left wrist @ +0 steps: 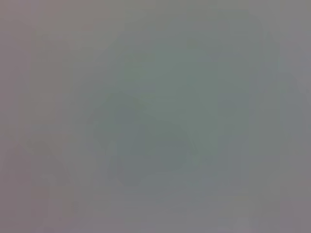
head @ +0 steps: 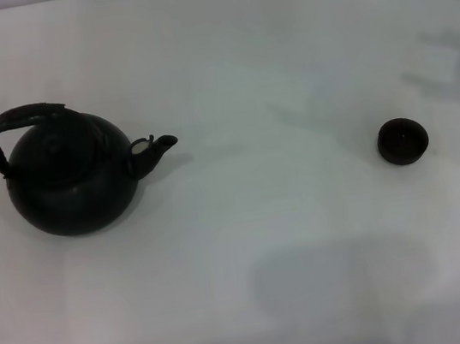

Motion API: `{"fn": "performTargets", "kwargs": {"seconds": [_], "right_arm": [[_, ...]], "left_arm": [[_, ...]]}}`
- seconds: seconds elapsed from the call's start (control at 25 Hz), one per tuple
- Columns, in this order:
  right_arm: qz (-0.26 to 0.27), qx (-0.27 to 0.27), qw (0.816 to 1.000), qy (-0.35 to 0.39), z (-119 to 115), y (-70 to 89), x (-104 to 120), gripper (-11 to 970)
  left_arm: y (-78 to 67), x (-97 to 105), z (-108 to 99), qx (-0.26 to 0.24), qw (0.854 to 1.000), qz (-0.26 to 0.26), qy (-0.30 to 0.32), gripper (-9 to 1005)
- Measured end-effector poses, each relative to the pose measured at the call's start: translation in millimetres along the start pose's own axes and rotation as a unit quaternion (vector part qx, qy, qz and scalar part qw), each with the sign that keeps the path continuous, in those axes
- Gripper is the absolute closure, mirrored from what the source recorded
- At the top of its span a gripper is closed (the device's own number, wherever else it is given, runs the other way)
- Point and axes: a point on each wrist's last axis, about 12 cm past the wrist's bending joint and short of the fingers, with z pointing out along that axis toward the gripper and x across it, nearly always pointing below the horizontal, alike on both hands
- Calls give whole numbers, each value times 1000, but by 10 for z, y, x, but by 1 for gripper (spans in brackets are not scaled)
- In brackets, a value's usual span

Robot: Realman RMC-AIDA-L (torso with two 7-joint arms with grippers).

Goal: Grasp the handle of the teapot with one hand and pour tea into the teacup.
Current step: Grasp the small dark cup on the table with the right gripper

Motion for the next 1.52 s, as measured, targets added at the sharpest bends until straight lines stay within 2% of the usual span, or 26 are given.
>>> {"fn": "performTargets", "kwargs": {"seconds": [0.2, 0.36, 0.68, 1.16, 1.52], "right_arm": [[-4, -28, 997, 74, 109, 3, -162, 99], [4, -42, 991, 127, 249, 26, -190, 99], [8, -71, 969, 237, 596, 156, 39, 100], [23, -64, 960, 272, 739, 182, 310, 100], [34, -52, 956, 287, 707, 175, 441, 101]], "left_arm": [[19, 3, 23, -4, 1000, 1, 4, 179], [27, 2, 41, -5, 1000, 2, 5, 179], [23, 26, 71, -6, 1000, 4, 17, 179], [29, 64, 152, -8, 999, 7, 41, 180], [44, 63, 167, -9, 999, 12, 43, 179]]}}
